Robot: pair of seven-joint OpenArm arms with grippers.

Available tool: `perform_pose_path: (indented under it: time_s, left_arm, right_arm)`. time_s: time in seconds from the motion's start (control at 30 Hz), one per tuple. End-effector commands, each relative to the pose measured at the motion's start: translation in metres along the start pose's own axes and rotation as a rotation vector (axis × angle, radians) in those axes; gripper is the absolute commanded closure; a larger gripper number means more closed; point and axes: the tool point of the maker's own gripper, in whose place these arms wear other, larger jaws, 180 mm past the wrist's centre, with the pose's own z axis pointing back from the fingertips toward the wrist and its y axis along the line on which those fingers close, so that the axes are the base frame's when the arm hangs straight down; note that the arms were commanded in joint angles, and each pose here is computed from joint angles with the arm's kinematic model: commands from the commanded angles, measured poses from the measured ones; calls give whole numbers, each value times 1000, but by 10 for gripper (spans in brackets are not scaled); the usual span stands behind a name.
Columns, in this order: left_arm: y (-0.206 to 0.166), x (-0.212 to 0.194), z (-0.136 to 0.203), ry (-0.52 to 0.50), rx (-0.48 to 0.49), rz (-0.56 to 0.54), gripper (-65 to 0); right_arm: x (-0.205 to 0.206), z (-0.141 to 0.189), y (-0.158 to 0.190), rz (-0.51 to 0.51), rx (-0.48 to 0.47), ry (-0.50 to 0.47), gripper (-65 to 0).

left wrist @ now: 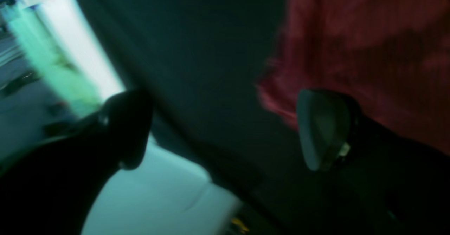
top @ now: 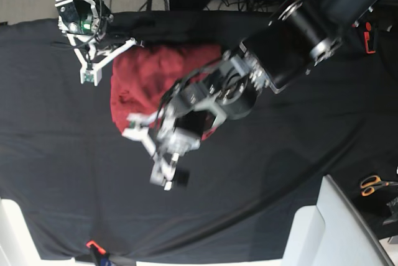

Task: Fold the T-shirt properly
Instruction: 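Press and drag the left gripper across the stack to flatten it, then smooth the stack's edge with the left gripper toward the right gripper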

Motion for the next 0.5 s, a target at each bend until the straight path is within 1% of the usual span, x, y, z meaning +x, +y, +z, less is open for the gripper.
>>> perform_pose_path:
  time_s: [0.0, 0.07, 0.13, 0.2, 0.3, 0.37, 0.47]
  left_arm:
    - [10, 8, 6, -21, 28, 10, -630]
    - [-1, 10, 4, -22, 9, 10, -630]
    - [-3, 12, 6, -33, 6, 24, -630]
    - [3, 17, 13, -54, 29, 26, -629]
    - [14, 29, 31, -103, 84, 31, -627]
    - [27, 29, 45, -115, 129, 64, -625]
    - [25, 28, 60, -157, 146, 150, -607]
  right_arm:
    - [9, 2, 1, 4, 4, -28, -2]
    - [10, 2, 1, 4, 5, -29, -2]
    - [11, 3, -2, -10, -9, -32, -2]
    - [12, 3, -8, -40, -42, -34, -2]
    - [11, 3, -10, -53, -56, -33, -2]
    - [14, 5, -17, -43, -70, -40, -2]
    - [28, 15, -19, -30, -63, -86, -2]
